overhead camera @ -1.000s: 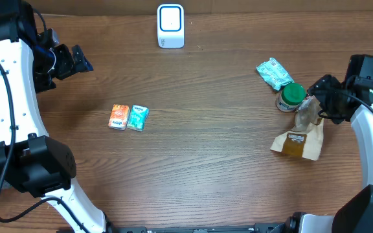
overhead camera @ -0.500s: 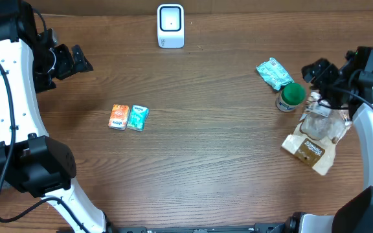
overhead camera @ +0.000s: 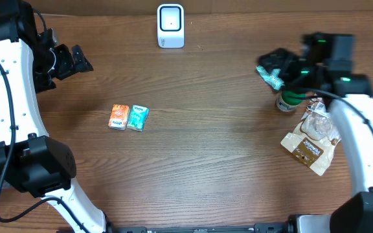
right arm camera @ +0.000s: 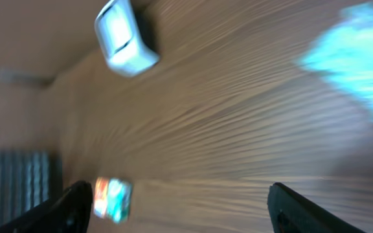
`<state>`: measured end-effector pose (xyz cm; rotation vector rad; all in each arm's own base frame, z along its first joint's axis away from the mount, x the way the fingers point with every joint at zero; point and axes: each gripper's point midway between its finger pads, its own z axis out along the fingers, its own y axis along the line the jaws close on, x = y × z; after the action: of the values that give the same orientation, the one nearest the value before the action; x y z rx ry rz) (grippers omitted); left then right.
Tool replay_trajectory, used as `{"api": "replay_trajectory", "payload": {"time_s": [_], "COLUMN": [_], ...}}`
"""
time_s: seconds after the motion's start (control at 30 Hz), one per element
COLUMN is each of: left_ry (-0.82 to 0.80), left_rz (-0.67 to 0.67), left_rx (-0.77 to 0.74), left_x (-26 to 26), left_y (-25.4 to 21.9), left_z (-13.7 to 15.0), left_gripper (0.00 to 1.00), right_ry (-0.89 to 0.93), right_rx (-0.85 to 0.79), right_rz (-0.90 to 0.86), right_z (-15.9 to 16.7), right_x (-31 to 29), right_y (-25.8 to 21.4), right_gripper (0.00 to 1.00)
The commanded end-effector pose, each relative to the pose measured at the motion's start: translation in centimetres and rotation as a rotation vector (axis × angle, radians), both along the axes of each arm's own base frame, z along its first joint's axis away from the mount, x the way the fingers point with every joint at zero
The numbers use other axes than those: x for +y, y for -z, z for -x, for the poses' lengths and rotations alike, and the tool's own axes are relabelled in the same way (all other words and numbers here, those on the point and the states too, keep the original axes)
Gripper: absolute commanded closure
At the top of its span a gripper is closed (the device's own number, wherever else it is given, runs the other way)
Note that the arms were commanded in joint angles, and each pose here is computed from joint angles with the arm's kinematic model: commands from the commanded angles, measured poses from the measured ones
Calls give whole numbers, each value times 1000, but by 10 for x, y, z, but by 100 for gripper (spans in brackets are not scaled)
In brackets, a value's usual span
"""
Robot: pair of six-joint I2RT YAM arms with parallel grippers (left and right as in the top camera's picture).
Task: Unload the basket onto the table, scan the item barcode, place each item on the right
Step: 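Reach the right gripper to the center teal Kleenex pack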
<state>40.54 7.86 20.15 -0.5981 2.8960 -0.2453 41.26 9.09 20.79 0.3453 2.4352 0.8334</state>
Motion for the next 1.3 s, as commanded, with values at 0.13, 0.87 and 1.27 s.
{"api": "replay_trajectory", "payload": {"time_s": [0.13,0.87,1.27], "left_ry": [-10,-10,-10], "left_rz": [-10,-10,-10], "left_rx": [-25,-25,-25], "left_x": [2,2,2], "left_y": [-9,-9,-9], "left_z": [-1,-1,-1], "left_gripper": [0,1,0], "right_ry": [-156,-397,-431], "right_rx": [35,109,94], "right_rz": [-21,7,218], "right_z": [2,7,28], "right_x": [120,275,320], "right_y": [28,104,155], "right_gripper": [30,51,54]}}
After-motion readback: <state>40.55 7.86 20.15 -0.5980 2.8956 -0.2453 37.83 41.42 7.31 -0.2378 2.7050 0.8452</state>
